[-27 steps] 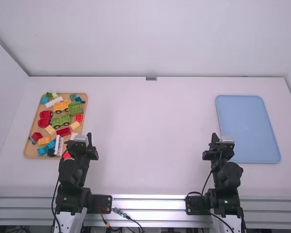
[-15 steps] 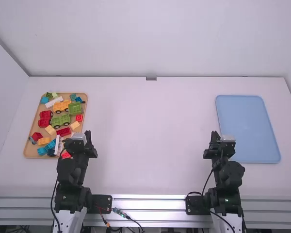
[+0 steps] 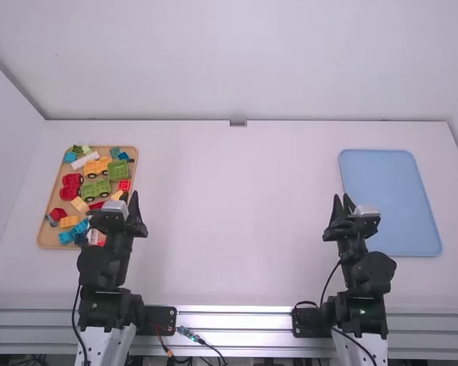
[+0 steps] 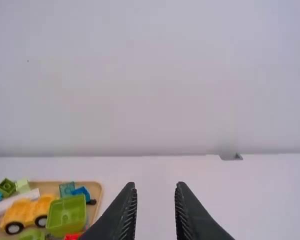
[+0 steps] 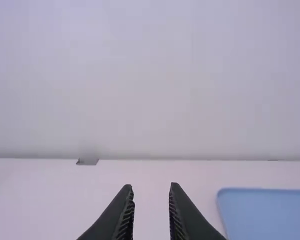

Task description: Assemble lego blocks to make yellow taxi

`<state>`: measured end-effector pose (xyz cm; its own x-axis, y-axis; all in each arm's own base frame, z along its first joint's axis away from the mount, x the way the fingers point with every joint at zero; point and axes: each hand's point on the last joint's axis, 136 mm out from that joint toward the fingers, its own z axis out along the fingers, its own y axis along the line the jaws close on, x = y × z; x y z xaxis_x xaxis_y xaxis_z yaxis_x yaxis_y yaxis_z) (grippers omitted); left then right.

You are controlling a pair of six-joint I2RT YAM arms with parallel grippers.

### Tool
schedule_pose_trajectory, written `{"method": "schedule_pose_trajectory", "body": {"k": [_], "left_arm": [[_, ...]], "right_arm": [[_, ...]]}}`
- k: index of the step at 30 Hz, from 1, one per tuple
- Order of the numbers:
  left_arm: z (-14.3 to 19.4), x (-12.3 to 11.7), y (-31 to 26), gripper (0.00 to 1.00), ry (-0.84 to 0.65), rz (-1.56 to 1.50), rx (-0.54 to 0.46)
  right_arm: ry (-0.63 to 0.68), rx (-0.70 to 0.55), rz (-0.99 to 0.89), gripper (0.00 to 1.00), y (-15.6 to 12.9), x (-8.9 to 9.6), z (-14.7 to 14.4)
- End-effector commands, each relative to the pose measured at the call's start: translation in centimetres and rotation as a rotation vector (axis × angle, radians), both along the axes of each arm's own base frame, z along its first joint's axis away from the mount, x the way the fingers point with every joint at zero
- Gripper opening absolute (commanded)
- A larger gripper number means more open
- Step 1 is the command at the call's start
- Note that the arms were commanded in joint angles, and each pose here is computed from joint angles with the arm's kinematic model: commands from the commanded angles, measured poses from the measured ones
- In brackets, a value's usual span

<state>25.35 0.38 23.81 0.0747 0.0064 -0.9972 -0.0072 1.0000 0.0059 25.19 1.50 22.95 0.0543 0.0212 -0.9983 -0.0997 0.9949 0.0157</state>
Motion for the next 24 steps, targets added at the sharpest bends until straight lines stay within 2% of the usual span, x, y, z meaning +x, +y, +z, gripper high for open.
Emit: {"method": "schedule_pose_trajectory", "body": {"k": [1,7,10,13,18,24], "left_arm": [[2.8,-0.1,0.0,0.23,-0.055,-0.003,0.010],[7.6,0.2,-0.9,0.33,-0.150,-0.054,0.029],[8.6,0.5,-0.9,0.36,-0.161,-0.055,0.020],[7.7,1.5,-0.4,0.42,-0.123,-0.039,-0.042],[4.2,3.6,0.7,0.52,0.007,0.018,-0.132],[1.1,5.0,0.7,0.62,0.143,0.024,-0.137]], "right_arm": [[-0.050,0.003,-0.011,0.21,-0.3,-0.1,2.6],[-0.106,0.062,0.005,0.27,-0.1,0.0,5.7],[-0.131,0.046,0.022,0.29,0.4,0.1,6.9],[-0.156,0.011,0.047,0.33,1.2,0.2,8.4],[-0.083,-0.004,0.059,0.41,1.6,1.3,8.5],[-0.003,-0.004,0.062,0.49,1.7,2.4,8.4]]}}
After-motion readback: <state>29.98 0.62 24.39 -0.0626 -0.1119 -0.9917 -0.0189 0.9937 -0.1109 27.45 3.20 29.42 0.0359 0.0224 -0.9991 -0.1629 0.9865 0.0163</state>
